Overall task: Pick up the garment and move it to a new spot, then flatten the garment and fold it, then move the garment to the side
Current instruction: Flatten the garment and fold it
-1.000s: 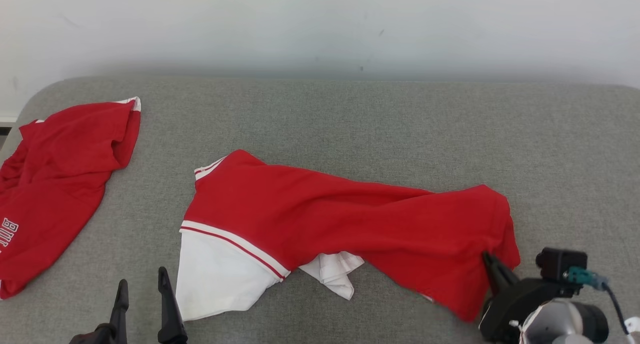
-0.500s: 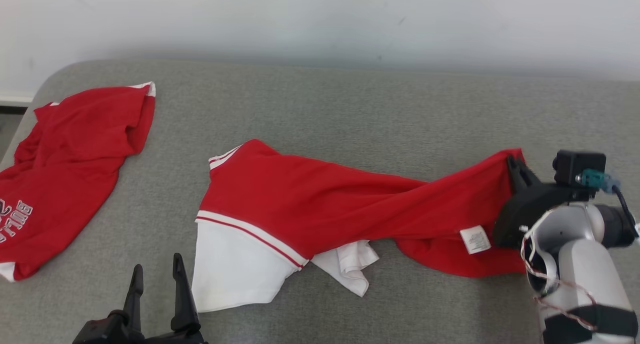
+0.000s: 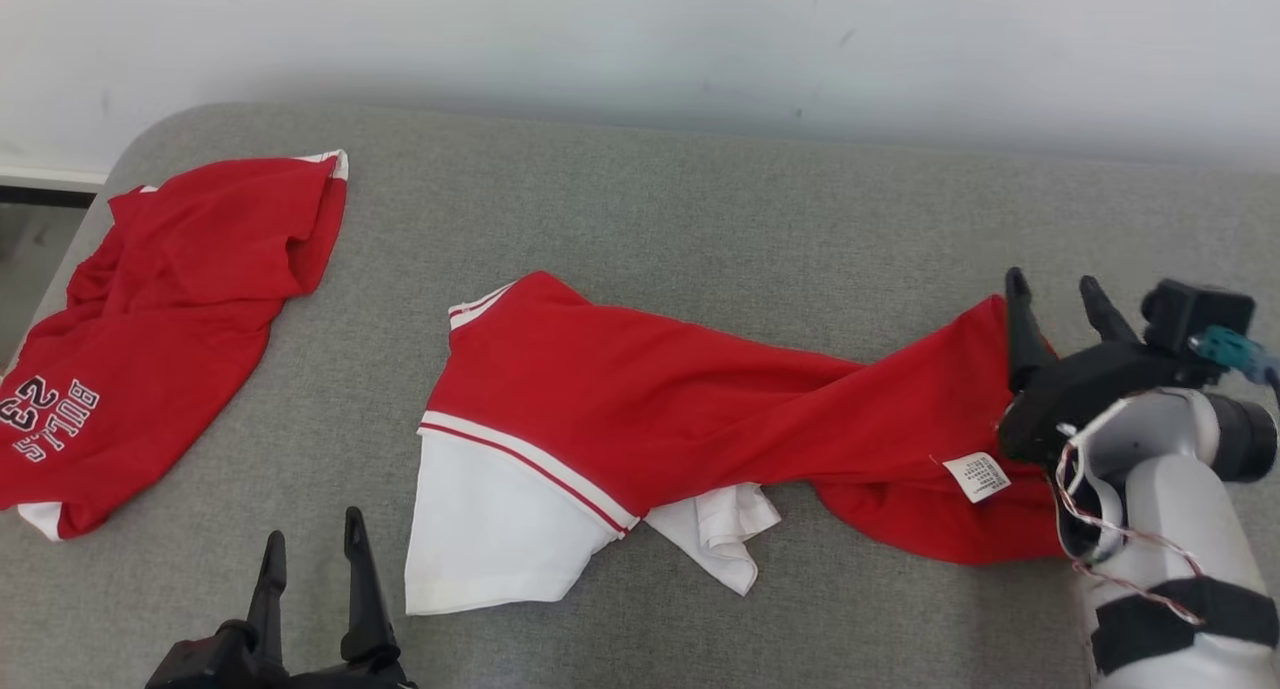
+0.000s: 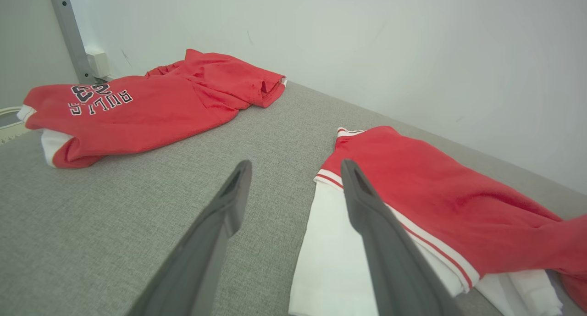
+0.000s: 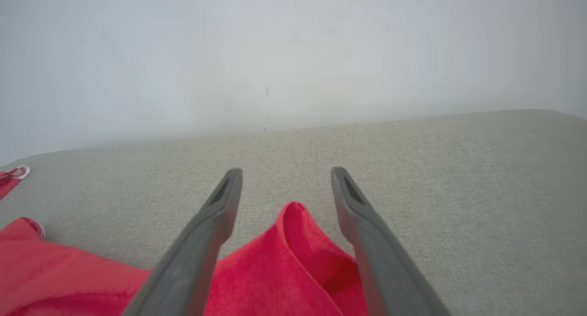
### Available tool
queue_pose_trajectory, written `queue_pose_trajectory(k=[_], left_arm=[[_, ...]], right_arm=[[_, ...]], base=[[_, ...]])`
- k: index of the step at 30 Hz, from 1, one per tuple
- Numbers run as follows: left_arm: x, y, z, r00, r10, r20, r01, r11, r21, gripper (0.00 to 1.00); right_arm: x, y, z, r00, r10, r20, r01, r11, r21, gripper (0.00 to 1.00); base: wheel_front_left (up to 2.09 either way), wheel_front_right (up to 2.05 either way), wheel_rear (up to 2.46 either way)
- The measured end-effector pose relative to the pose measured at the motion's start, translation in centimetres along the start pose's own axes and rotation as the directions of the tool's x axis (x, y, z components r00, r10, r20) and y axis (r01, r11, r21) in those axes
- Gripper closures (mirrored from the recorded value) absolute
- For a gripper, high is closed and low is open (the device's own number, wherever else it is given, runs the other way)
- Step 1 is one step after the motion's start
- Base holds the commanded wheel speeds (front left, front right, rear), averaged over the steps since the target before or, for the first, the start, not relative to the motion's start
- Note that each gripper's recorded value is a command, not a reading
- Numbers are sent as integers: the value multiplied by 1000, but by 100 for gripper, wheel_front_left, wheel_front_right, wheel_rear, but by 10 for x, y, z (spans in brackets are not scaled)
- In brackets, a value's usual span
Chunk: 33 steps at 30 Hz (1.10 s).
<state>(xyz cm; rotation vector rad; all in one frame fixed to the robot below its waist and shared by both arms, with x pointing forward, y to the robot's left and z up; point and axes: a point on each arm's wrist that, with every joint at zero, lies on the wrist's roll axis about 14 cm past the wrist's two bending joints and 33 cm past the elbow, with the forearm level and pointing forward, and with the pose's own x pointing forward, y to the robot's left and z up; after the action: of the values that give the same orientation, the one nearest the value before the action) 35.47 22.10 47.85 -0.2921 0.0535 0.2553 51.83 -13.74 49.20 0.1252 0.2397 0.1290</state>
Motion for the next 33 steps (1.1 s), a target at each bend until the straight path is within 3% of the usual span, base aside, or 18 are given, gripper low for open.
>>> queue_pose_trajectory(k=[9,15,21,27,28,31,33], left_arm=[[-2,-6,-17,998,-25,-63,26,1000,7,0],[-7,-2,-52,978,-6,-209,14,999,37,0],[-14,0,-83,933,0,-359,27,997,70,0],[-17,1,-94,915,0,-404,32,997,74,0],[-16,3,-94,915,5,-404,29,997,77,10],[-17,7,-98,910,14,-414,25,996,89,25],[-16,9,-100,908,15,-419,25,996,91,24]], right_arm=[[-65,-34,-1,990,-70,125,59,994,88,0],[-104,-41,-41,995,-88,52,80,987,142,0],[-113,-41,-46,995,-89,38,83,988,132,0],[-109,-38,-36,996,-80,50,74,992,103,0],[-108,-37,-36,996,-75,47,70,992,101,0],[-108,-32,-36,997,-60,38,56,994,97,0],[-107,-30,-36,998,-53,32,50,994,92,0]], base=[[0,0,0],[0,0,0],[0,0,0],[0,0,0],[0,0,0],[0,0,0],[0,0,0]])
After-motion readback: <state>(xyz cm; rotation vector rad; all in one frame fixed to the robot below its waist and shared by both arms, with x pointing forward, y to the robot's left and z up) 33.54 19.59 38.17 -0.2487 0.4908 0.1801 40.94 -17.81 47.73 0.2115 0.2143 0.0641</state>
